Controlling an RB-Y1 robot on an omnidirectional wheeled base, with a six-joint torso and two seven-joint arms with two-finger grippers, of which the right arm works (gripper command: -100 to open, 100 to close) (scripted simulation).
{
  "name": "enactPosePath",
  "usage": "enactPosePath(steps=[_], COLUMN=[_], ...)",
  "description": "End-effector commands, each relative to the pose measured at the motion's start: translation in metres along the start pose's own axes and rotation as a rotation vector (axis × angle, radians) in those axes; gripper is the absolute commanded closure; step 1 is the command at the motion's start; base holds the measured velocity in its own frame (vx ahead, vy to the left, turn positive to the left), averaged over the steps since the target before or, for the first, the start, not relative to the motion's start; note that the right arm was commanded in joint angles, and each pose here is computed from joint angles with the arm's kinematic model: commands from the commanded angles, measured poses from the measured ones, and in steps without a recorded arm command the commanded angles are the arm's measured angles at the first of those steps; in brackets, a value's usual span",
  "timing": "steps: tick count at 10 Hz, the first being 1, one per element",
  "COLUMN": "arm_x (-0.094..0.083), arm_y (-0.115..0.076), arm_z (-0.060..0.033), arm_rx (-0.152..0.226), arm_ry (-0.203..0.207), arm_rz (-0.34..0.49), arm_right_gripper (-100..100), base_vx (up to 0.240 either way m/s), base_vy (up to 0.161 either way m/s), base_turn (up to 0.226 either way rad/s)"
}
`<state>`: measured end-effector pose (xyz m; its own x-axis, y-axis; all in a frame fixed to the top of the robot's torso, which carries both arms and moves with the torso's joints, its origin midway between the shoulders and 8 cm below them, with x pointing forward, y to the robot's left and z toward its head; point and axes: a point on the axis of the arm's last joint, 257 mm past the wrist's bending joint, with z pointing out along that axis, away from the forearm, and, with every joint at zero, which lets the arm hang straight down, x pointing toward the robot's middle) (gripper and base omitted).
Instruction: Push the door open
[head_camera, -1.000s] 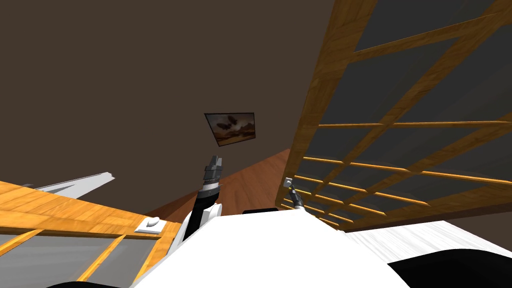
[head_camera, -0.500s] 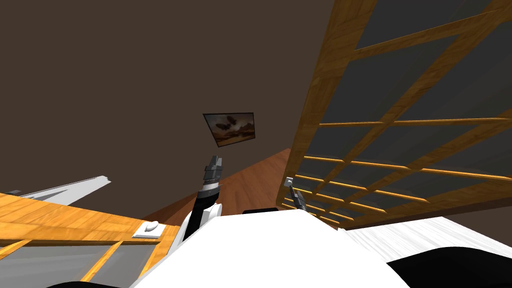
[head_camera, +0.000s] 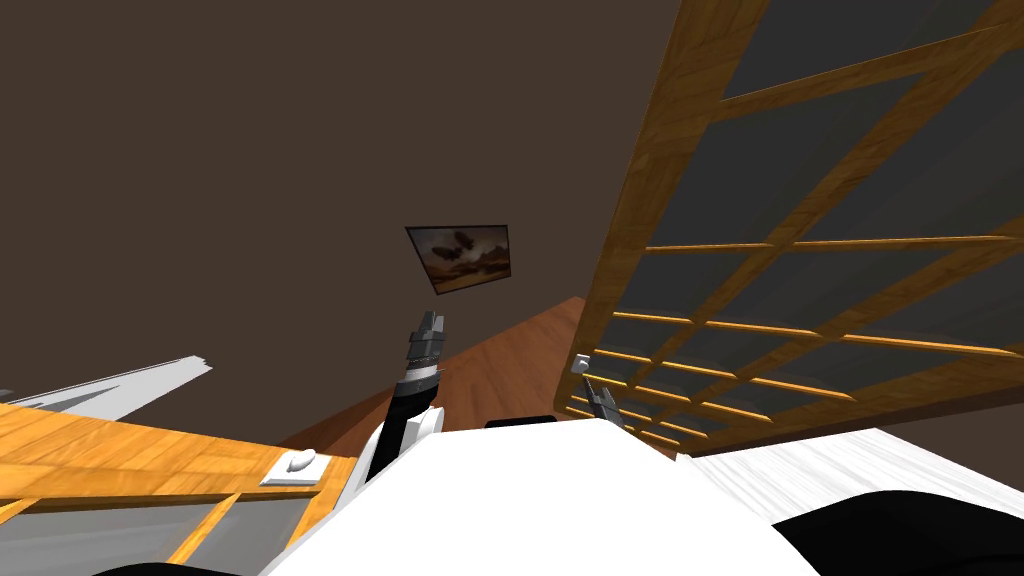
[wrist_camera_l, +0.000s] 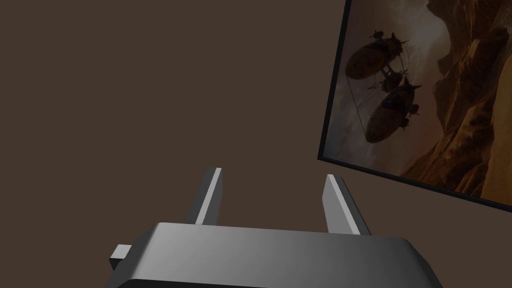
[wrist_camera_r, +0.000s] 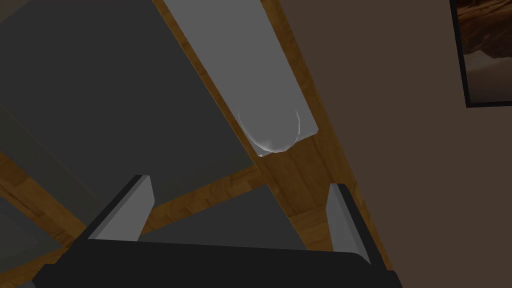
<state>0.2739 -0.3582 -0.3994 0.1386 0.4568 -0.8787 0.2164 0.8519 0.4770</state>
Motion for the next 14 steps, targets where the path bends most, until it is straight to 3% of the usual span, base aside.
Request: enactPosePath(steps=[1, 3, 6, 8, 9, 14], arm_x=[-0.001, -0.005, -0.007, -0.01, -0.01, -0.016], arm_y=[-0.001, -0.008, -0.011, -0.016, -0.016, -0.025], arm_z=[-0.0038, -0.0166, -0.023, -0.0354, -0.0354, -0.0605], arm_rx=[0.0, 0.001, 0.002, 0.003, 0.003, 0.003], arm_ry=[0.0, 0.002, 0.003, 0.007, 0.007, 0.016], arm_rz=[-0.041, -0.126, -0.195, -0.28, -0.288, -0.449], arm_right_gripper=[-100, -100, -100, -100, -100, -100], base_vx=[0.01, 0.014, 0.005, 0.01, 0.007, 0.008], base_vy=[0.035, 0.04, 0.039, 0.038, 0.041, 0.046], base_turn=[-0.014, -0.026, -0.016, -0.027, -0.013, -0.025])
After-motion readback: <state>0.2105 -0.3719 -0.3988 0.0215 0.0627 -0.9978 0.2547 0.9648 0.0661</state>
